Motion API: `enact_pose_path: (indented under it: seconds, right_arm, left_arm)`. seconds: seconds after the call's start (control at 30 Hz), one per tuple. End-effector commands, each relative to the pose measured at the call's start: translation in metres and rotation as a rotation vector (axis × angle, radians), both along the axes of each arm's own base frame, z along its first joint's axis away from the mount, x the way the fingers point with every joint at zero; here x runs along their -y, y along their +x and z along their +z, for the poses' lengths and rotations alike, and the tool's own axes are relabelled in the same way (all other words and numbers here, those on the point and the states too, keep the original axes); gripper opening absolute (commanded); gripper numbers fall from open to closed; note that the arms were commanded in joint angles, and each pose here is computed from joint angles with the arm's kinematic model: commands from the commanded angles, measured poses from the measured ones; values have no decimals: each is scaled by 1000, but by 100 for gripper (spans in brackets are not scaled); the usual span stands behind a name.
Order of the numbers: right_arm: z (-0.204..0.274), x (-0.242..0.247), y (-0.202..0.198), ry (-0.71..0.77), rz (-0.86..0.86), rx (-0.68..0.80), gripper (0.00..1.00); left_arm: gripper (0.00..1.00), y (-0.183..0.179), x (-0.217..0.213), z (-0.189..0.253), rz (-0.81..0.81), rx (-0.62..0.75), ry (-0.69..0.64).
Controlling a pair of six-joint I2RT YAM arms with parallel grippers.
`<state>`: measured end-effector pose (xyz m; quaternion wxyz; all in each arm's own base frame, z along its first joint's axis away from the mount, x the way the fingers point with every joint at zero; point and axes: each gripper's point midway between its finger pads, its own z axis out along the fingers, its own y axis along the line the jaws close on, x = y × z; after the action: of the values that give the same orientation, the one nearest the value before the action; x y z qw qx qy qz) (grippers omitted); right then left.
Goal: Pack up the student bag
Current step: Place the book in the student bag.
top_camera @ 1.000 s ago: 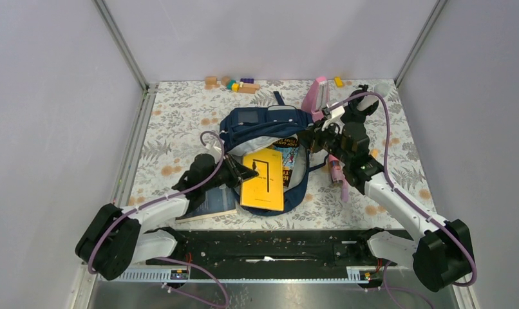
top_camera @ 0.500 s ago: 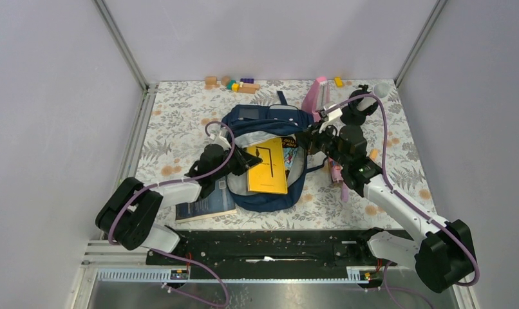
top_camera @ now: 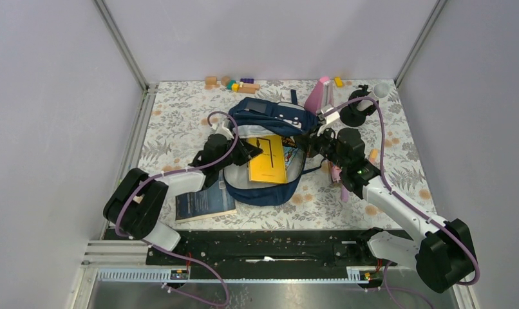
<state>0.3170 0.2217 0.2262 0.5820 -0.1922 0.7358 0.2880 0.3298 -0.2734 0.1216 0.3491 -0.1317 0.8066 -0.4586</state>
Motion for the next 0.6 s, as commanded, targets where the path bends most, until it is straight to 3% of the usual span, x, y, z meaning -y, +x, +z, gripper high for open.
enact_pose_path:
  seconds: [0.0,0.13,0.23,0.27,0.33,0.4,0.57]
  right_arm:
    - [42,-9,-2,83,26,125,0]
    - [40,-8,-1,79,15,125,0]
    - [39,-6,1,77,1,128,0]
    - [38,-6,2,76,-3,128,0]
    - [37,-5,2,76,-6,129,0]
    - [35,-6,3,75,-6,126,0]
    - [34,-4,4,65,-14,127,0]
  left_arm:
    - [21,29,-8,48,43,232,86]
    - [45,23,-22,47,35,230,220]
    - [55,15,-40,46,60,225,309]
    - [71,11,-45,48,71,235,317]
    - [90,2,-55,51,84,254,333]
    - [98,-6,-61,52,79,260,348]
    - [99,-21,-71,47,74,223,382]
